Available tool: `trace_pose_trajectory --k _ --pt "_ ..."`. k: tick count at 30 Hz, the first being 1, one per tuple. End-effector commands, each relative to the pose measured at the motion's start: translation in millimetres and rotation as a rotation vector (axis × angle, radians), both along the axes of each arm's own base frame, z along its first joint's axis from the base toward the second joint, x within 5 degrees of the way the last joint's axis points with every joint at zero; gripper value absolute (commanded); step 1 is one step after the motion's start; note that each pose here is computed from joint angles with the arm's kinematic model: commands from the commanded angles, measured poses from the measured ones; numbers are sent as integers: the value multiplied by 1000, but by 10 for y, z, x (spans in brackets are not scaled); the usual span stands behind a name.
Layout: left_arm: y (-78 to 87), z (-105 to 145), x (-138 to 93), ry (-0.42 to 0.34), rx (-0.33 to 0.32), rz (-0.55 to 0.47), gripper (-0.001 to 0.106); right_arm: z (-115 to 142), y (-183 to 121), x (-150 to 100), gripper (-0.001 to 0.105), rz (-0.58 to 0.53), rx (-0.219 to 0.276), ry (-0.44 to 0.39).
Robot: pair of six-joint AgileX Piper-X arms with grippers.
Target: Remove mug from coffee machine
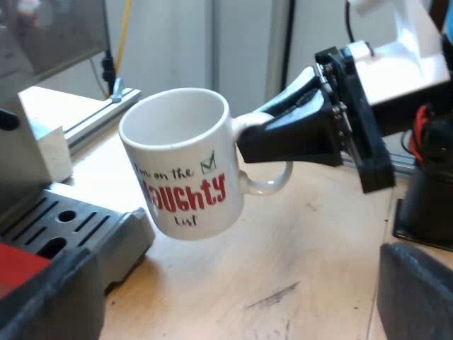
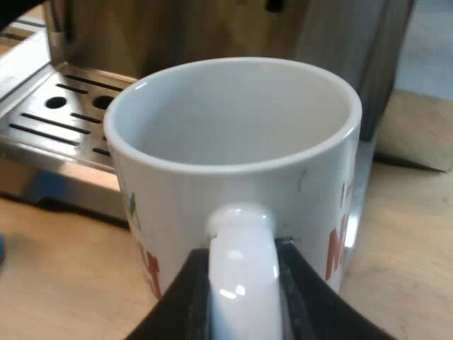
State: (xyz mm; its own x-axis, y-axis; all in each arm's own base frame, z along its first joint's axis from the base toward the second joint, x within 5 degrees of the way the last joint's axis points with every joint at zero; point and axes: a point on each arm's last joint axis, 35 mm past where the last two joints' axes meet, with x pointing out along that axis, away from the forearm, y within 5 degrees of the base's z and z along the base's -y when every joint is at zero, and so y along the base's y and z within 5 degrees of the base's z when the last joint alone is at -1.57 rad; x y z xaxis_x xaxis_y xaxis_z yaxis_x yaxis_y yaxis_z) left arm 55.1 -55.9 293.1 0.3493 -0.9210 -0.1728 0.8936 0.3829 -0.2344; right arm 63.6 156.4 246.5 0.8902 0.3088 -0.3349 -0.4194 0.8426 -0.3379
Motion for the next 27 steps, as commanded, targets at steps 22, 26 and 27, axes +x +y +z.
trace_pose_trajectory --k 22,26,27 --pt "-214 -32 196 73 14 -134 80 -206 -442 97 0 -237 41 -49" --pt "-281 -59 185 89 32 -184 80 -221 -481 186 0 -234 14 -9" --pt "-300 -70 189 85 42 -191 80 -222 -532 266 0 -262 -7 4"
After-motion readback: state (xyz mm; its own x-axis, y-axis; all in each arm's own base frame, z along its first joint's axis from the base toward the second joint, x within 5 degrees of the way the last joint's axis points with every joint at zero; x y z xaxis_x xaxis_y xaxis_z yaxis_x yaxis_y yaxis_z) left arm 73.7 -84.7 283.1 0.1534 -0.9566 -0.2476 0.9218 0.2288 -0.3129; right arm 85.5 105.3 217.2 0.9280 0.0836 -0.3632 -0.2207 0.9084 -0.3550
